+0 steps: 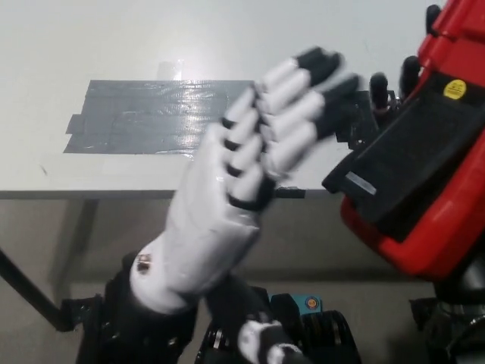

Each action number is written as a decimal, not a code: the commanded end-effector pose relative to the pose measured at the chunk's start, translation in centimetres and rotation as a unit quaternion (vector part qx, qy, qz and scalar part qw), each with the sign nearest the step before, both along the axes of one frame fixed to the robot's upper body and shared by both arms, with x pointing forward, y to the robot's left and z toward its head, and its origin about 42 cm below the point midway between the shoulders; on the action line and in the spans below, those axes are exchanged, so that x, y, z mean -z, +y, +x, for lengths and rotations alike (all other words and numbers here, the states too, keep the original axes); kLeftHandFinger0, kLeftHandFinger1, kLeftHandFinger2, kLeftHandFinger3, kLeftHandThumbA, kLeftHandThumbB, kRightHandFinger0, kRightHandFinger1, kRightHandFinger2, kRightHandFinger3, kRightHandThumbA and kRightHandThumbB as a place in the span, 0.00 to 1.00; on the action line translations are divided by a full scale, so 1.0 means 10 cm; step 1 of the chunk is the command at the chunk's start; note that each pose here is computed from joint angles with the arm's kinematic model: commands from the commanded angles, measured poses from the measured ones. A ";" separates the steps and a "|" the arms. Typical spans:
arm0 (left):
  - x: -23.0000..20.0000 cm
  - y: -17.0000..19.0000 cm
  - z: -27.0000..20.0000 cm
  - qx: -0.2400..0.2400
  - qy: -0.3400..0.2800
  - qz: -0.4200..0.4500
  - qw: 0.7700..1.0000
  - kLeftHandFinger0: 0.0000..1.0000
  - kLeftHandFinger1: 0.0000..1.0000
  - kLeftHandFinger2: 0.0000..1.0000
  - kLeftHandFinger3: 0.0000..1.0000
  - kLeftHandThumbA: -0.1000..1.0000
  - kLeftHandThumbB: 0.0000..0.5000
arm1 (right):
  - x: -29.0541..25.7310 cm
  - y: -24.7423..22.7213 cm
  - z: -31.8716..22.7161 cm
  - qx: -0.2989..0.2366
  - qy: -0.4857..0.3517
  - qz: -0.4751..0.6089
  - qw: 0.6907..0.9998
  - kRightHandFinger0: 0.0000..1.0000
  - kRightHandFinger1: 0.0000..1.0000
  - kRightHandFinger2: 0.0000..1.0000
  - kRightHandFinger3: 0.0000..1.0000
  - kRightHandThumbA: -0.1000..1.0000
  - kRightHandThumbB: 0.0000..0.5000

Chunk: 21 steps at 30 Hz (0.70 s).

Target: The robot first picks the multimeter with right hand and then unfolds the black stand on the back of it using left hand

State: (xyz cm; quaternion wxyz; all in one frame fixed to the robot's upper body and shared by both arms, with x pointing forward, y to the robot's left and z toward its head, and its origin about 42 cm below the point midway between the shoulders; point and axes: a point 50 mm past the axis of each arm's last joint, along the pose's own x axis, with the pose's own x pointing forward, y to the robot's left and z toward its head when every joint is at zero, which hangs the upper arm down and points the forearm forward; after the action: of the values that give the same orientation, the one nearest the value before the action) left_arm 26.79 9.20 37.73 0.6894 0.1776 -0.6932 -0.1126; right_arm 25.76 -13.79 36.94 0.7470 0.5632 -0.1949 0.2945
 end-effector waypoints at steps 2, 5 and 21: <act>0.15 -0.13 -0.04 -0.027 -0.008 -0.015 0.999 1.00 1.00 1.00 1.00 1.00 0.80 | -0.09 0.04 -0.02 0.009 -0.053 -0.015 0.998 0.77 0.50 0.42 0.43 0.00 0.33; 0.26 -0.20 -0.02 -0.028 0.007 0.005 1.000 1.00 1.00 1.00 1.00 1.00 0.70 | -0.06 0.07 -0.06 -0.008 -0.035 0.004 0.999 1.00 0.44 0.29 0.32 0.00 0.32; 0.50 -0.18 -0.03 0.057 0.058 -0.035 0.996 1.00 0.57 0.70 1.00 1.00 0.69 | -0.09 0.08 -0.01 -0.003 -0.039 0.018 0.999 0.80 0.00 0.16 0.37 0.00 0.33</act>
State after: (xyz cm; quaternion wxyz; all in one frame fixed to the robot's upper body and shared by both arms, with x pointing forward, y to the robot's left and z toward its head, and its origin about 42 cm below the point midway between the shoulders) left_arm 26.73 6.97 32.25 0.7211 0.1801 -0.6562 -0.1301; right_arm 25.87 -13.41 36.27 0.7571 0.5543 -0.1881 0.2901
